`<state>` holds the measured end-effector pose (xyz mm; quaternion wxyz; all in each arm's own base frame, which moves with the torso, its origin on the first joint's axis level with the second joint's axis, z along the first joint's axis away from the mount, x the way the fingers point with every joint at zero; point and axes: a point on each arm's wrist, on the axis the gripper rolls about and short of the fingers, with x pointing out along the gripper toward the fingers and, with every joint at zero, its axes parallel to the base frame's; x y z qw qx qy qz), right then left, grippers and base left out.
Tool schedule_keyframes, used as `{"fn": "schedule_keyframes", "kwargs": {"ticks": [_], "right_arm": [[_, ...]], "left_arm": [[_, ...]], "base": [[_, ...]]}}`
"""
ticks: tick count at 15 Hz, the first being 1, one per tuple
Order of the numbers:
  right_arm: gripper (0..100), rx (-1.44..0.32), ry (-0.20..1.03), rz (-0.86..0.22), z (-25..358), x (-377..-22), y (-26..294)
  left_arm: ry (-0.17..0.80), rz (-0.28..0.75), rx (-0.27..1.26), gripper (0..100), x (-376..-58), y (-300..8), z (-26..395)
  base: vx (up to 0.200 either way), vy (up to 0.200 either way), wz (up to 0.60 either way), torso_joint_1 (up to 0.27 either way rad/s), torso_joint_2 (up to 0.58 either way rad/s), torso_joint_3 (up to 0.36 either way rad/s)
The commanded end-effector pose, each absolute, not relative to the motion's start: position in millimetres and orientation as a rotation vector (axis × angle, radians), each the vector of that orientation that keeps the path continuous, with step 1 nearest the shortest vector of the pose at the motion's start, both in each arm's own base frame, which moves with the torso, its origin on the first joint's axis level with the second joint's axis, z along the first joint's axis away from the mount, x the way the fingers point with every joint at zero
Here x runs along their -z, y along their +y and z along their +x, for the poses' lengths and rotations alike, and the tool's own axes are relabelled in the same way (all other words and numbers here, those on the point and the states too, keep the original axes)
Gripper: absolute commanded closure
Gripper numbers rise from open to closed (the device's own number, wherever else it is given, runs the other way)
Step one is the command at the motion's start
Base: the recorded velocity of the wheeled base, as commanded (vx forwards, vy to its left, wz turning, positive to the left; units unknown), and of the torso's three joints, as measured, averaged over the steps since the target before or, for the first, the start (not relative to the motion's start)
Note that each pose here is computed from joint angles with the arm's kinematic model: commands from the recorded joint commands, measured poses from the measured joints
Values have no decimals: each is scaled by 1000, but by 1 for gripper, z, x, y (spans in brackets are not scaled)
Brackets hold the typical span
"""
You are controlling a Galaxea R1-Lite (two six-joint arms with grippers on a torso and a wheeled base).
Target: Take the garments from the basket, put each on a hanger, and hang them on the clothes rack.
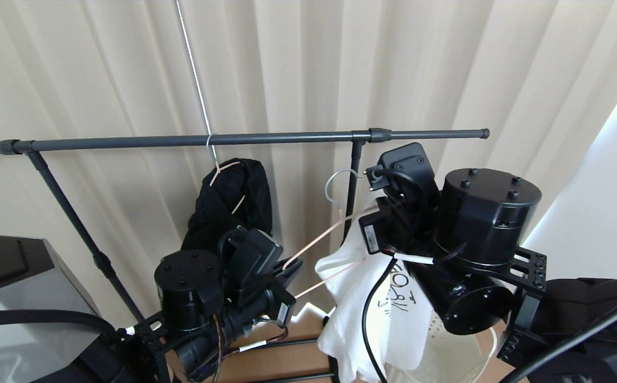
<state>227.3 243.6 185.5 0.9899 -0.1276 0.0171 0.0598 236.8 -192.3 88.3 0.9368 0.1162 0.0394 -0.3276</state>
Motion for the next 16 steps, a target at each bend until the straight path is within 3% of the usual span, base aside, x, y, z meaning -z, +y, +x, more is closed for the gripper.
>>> {"fn": "schedule_keyframes", "kwargs": {"ticks": [1,10,16], "right_arm": [[100,-149,25,-245,220,-187,250],[100,-287,-60,-154,180,-195,277],[100,-263,-55,-162,187,-191,273]], "left_arm": [[80,238,669,100,-88,-192,237],[83,234,669,100,-88,-192,237],[66,220,658,100,-91,-189,238]], "base": [[0,0,0,0,0,0],[0,0,0,0,0,0],[0,0,0,0,0,0]]}}
